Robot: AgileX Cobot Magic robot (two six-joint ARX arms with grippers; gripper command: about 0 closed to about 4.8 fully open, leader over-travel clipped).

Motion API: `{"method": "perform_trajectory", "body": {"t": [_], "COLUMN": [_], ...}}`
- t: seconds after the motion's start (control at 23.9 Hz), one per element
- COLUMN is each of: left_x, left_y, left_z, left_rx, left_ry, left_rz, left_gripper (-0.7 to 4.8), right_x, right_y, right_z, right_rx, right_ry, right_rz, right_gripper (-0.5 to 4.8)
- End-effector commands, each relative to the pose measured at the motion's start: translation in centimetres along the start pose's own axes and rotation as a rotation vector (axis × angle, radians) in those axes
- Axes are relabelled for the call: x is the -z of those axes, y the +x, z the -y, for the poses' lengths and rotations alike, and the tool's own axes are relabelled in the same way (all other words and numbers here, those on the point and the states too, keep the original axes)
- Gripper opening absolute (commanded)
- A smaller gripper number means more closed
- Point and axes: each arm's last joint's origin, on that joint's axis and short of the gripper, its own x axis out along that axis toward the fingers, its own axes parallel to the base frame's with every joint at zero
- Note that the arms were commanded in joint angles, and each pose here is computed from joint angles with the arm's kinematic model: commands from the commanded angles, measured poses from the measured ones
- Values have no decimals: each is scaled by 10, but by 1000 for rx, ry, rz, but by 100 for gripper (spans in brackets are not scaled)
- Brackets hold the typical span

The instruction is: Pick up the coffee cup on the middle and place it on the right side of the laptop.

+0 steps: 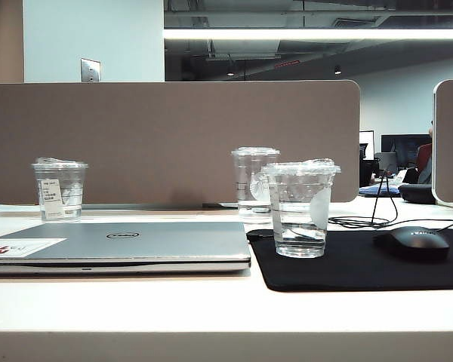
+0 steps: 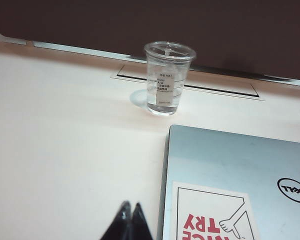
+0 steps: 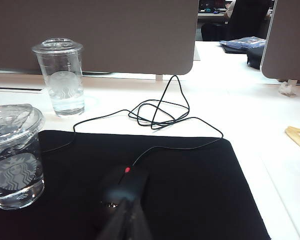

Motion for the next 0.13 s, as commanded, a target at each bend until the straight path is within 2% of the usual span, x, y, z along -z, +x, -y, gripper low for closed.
{"method": "perform_trajectory", "body": {"t": [0.04,0.13], "left_x": [-2,-2], "left_y": [0,0], "left_z": [0,0], "left_rx": [3,3], "left_ry": [-3,-3], "left_rz": [7,7], "left_gripper": [-6,-6], "right_x": [0,0], "right_y": [0,0], "right_z": [0,0], "right_rx": [4,4], "right_ry": [-3,-3], "right_rz": [11,11], "right_gripper": [-4,-4]}}
